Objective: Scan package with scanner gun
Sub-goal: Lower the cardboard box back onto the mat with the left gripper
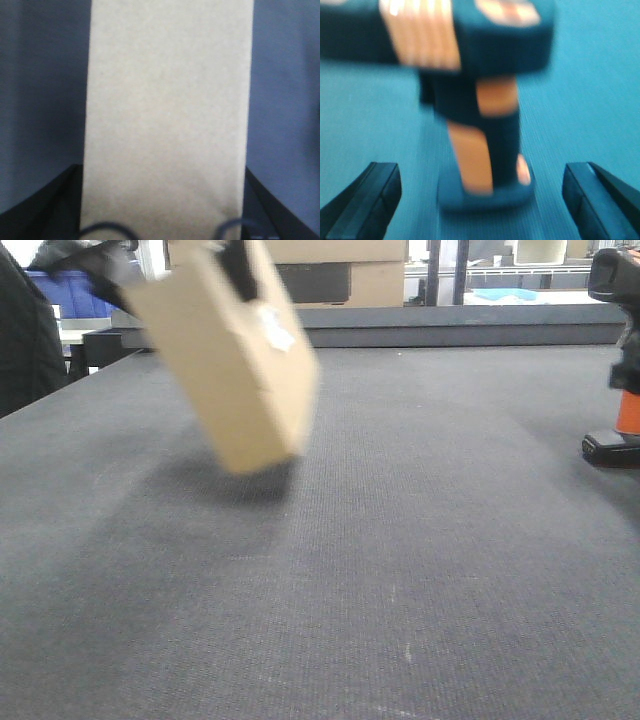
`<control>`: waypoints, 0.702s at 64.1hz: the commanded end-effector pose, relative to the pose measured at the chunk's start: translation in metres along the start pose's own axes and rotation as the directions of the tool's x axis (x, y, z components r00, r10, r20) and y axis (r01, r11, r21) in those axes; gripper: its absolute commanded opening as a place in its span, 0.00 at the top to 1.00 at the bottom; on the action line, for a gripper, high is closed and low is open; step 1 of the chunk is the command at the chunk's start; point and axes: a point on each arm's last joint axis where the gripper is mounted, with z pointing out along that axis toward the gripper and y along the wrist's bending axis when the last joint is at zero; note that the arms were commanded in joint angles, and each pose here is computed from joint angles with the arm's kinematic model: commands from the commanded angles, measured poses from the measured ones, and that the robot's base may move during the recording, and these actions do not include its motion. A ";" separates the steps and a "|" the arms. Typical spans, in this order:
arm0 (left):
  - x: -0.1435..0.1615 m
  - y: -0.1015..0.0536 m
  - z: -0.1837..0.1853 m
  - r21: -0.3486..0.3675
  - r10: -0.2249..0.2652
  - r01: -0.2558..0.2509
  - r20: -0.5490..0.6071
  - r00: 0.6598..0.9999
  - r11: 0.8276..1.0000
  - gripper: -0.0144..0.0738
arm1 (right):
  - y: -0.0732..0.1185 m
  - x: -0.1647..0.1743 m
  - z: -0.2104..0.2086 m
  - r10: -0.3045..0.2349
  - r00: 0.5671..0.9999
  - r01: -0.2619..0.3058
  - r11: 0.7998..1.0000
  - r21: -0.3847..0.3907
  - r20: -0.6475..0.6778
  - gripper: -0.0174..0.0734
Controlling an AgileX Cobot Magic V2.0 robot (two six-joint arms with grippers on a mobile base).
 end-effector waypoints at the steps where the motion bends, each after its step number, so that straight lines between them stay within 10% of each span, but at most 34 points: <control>1: -0.008 0.022 -0.022 -0.115 0.036 -0.032 0.030 0.999 0.993 0.96 | -0.003 0.002 -0.017 -0.003 1.000 0.003 1.000 -0.005 0.005 0.19; 12: -0.012 0.067 -0.032 -0.352 0.063 -0.075 -0.046 0.997 0.933 0.96 | -0.005 0.004 -0.045 -0.007 1.000 0.006 1.000 -0.026 -0.019 0.19; 45: -0.020 0.094 -0.018 -0.378 0.094 -0.131 -0.113 0.989 0.917 0.94 | -0.003 -0.001 -0.064 -0.021 0.999 0.018 0.998 -0.056 -0.039 0.19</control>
